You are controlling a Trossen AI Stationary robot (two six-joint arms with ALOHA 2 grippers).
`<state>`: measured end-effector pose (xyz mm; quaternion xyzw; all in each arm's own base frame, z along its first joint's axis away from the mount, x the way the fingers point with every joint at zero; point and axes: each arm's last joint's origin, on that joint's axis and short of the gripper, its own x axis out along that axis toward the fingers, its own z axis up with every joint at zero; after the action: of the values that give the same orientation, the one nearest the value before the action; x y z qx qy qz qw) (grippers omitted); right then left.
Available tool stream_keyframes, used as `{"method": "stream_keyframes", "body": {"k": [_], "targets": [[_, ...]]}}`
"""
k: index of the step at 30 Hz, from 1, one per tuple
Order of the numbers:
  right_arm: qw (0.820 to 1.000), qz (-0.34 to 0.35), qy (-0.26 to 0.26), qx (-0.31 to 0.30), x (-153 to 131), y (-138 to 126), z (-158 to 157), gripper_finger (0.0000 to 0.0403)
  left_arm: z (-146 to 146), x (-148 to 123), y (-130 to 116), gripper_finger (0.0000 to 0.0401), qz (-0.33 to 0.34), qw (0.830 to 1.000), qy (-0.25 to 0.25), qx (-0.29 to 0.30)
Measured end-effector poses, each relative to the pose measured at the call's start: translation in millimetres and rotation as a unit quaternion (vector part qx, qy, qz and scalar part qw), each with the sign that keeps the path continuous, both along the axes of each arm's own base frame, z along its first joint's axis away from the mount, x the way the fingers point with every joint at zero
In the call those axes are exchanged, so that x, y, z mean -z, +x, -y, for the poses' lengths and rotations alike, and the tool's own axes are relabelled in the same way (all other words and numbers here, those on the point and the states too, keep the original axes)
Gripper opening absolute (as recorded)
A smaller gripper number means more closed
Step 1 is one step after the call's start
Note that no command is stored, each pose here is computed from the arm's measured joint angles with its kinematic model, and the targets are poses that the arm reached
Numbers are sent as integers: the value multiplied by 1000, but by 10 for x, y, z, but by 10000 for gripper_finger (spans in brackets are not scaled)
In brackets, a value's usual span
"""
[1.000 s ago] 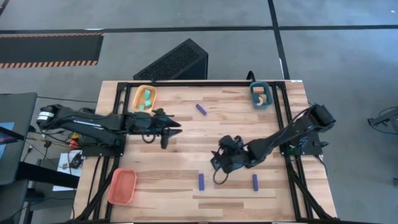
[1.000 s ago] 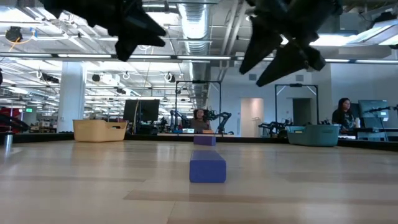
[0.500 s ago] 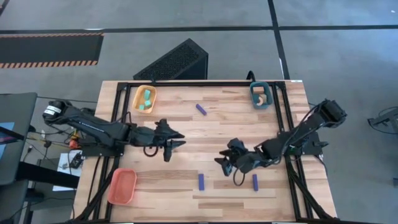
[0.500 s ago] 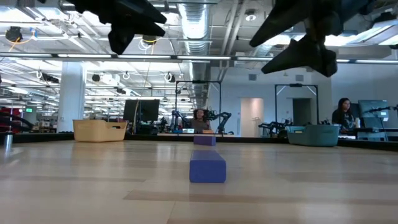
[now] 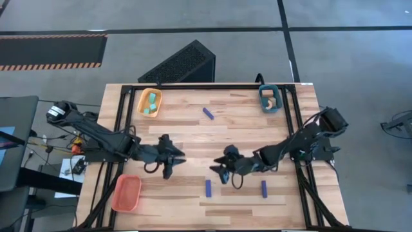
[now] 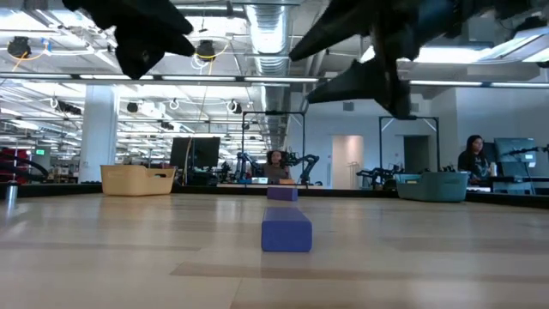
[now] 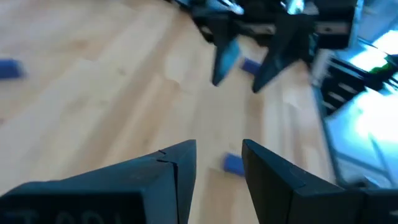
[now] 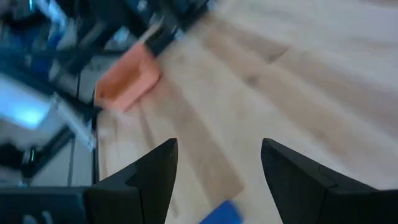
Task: Sort & place blocks by color
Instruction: Put the bottom right blue block into the orange bin
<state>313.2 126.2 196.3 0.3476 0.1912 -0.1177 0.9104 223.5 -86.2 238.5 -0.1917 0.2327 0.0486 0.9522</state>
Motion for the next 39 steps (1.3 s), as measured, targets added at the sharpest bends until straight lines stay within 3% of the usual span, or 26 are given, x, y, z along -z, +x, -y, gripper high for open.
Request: {"method": "stream_keyframes", "body": {"k": [5, 14, 17, 24, 32, 39], "targets": [[997, -26, -43, -53, -44, 44, -263, 255, 126, 94, -60, 114, -39, 999, -14, 14], [978, -77, -134, -139, 268, 204, -780, 255, 645, 463, -161, 114, -83, 995, -52, -21], [978, -97, -136, -128, 368, 288, -842, 255, 767, 628, -169, 114, -98, 991, -79, -48], [975, -203, -85, -39, 344, 346, -767, 255, 940, 841, -131, 114, -102, 980, -151, -81], [929, -364, -40, 59, -49, -104, -602, 255, 956, 967, -121, 114, -122, 970, -180, -113], [869, -483, -10, 104, -140, -436, -544, 255, 890, 973, -71, 114, -116, 972, -162, -123]]}}
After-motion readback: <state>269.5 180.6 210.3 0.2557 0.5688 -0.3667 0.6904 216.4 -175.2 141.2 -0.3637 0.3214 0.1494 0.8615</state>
